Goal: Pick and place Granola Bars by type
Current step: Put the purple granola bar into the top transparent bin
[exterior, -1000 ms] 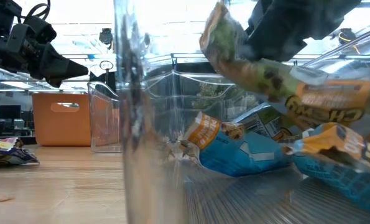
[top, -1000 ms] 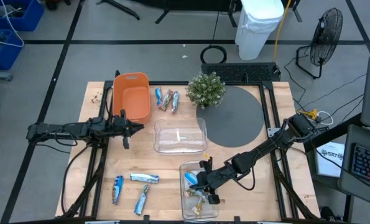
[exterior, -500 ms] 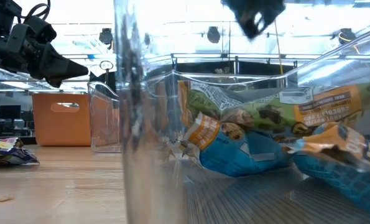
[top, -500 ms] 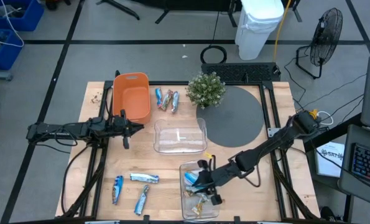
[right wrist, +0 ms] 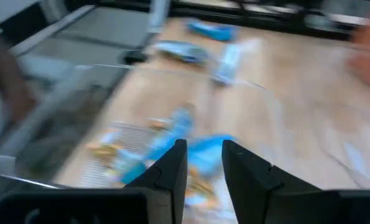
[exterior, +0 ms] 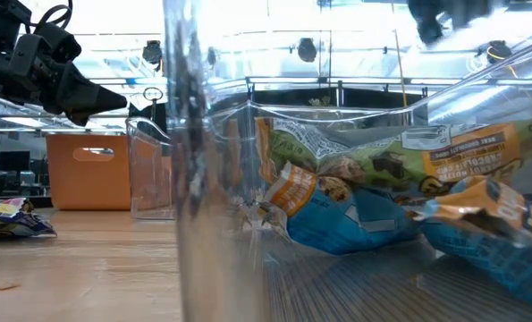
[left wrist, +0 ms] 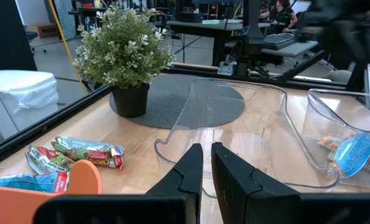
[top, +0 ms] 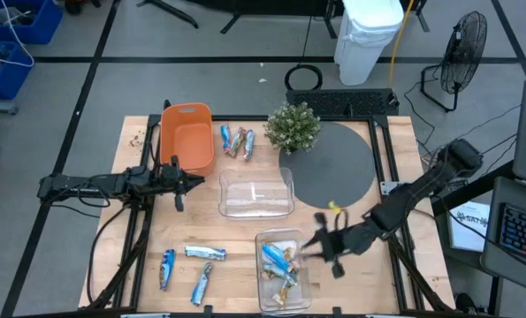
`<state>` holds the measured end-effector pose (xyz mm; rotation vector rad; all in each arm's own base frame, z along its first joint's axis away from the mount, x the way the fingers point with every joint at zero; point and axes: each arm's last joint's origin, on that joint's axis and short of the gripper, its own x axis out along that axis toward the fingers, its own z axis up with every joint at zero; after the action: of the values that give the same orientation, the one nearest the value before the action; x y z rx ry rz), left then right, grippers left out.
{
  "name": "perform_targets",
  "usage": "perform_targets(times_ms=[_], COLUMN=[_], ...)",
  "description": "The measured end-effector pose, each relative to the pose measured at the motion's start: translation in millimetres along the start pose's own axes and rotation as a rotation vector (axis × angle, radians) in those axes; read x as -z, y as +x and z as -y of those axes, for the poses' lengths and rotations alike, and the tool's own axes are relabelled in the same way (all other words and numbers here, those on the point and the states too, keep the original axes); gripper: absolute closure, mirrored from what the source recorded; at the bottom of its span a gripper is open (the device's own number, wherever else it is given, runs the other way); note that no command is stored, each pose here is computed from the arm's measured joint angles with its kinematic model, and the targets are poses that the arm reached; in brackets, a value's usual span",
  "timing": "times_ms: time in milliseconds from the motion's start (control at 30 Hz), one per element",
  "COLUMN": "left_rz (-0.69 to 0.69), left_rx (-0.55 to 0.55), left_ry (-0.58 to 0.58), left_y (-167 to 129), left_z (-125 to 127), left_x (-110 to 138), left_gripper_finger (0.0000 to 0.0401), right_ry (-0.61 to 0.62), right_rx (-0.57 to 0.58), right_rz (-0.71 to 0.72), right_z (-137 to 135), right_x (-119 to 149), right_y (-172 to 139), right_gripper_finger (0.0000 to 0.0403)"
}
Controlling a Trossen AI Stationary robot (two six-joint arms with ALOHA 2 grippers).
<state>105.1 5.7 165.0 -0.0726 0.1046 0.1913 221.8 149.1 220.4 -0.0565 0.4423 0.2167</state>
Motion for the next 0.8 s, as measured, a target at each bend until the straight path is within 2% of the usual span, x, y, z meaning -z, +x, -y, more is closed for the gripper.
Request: perform_targets(times_ms=[67,233,400,533,667,800], left_rz=[0.000,0.000,0.000,0.000,0.000,-0.001], left_rx=[0.000,0.000,0.000,0.000,0.000,0.000], left_ry=[0.000,0.000,0.000,0.000,0.000,0.000], left_y=[0,0,0,0,0,0], left_z=[0,0,0,0,0,0], left_x=[0,0,0,0,0,0], left_gripper_finger=[0.0364,0.0364,0.0364,0.0364,0.0364,0.0364], right_ry=[0.035,0.063,0.103,0.135,0.167,0.163], right_rx=[0.063,0.106,0.195,0.197,0.262,0.261], right_rz=[0.043,0.196,0.345,0.396,0.430,0.441], right_z=[11,40,71,88,101,108], right_x=[17,48,75,93,98,98], right_y=[-11,-37,-58,-69,-77,-82], right_gripper_finger=[0.0311,0.0308,0.0313,0.0313,0.0314,0.0314])
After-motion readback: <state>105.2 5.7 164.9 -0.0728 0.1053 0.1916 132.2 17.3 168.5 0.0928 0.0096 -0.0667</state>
